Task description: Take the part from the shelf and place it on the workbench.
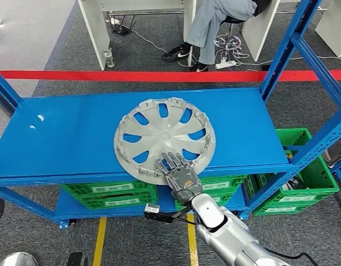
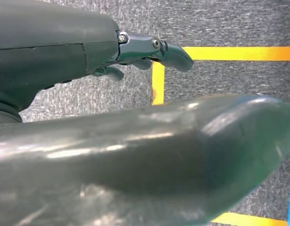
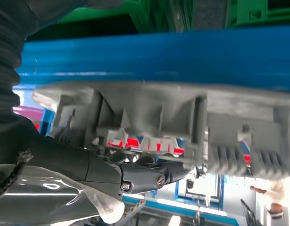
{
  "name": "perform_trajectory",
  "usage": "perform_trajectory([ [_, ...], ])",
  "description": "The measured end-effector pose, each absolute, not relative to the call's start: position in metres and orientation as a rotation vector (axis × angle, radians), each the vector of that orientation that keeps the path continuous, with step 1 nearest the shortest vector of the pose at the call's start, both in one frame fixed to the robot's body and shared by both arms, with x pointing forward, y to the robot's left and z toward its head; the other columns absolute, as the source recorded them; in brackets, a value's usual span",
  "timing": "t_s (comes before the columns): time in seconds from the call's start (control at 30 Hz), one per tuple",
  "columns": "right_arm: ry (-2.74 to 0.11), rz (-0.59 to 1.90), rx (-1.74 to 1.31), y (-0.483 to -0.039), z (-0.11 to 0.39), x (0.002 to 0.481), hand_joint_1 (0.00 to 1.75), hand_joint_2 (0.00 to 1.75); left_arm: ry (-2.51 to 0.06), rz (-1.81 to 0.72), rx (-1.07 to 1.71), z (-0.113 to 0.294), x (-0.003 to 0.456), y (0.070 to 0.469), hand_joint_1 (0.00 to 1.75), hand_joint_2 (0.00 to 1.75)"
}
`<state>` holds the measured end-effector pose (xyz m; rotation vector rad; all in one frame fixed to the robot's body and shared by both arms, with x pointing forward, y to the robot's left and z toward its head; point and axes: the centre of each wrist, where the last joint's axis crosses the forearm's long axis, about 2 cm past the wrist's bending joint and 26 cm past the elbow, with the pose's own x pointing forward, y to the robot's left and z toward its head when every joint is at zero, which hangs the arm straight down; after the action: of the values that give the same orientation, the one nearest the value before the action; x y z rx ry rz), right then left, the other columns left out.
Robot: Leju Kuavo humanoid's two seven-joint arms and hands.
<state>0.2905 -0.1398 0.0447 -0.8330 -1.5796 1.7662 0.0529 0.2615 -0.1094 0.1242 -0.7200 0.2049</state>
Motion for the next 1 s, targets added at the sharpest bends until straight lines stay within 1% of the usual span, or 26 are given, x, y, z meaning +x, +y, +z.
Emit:
perform_trajectory([
  [0.07, -1.57, 1.772, -0.828, -0.14, 0.044, 0.29, 1.27, 1.75, -0.729, 0.207, 0.118, -0.109, 0.053, 0.262, 0.0, 0.0],
  [0.1, -1.565, 1.775, -0.825, -0.14, 0.044, 0.29, 1.63, 1.75, -0.732, 0.207, 0.117, -0.109, 0.053, 0.262, 0.0, 0.0],
  [0.13, -1.56, 1.78, -0.822, -0.14, 0.044, 0.29, 1.75, 1.75, -0.735, 0.207, 0.117, -0.11, 0.053, 0.262, 0.0, 0.0],
  [0.37, -1.56, 1.777, -0.818, -0.14, 0.049, 0.292, 1.75, 1.75, -0.785, 0.247, 0.095, -0.11, 0.052, 0.263, 0.0, 0.0],
  [0.6, -1.607, 1.738, -0.837, -0.143, 0.055, 0.29, 1.75, 1.75, -0.86, 0.254, 0.099, -0.11, 0.051, 0.265, 0.0, 0.0],
  [0.77, -1.643, 1.711, -0.855, -0.145, 0.059, 0.288, 1.75, 1.75, -0.87, 0.248, 0.102, -0.11, 0.052, 0.265, 0.0, 0.0],
  [1.0, -1.728, 1.662, -0.867, -0.144, 0.068, 0.284, 1.75, 1.75, -0.881, 0.235, 0.026, -0.11, 0.048, 0.265, 0.0, 0.0],
])
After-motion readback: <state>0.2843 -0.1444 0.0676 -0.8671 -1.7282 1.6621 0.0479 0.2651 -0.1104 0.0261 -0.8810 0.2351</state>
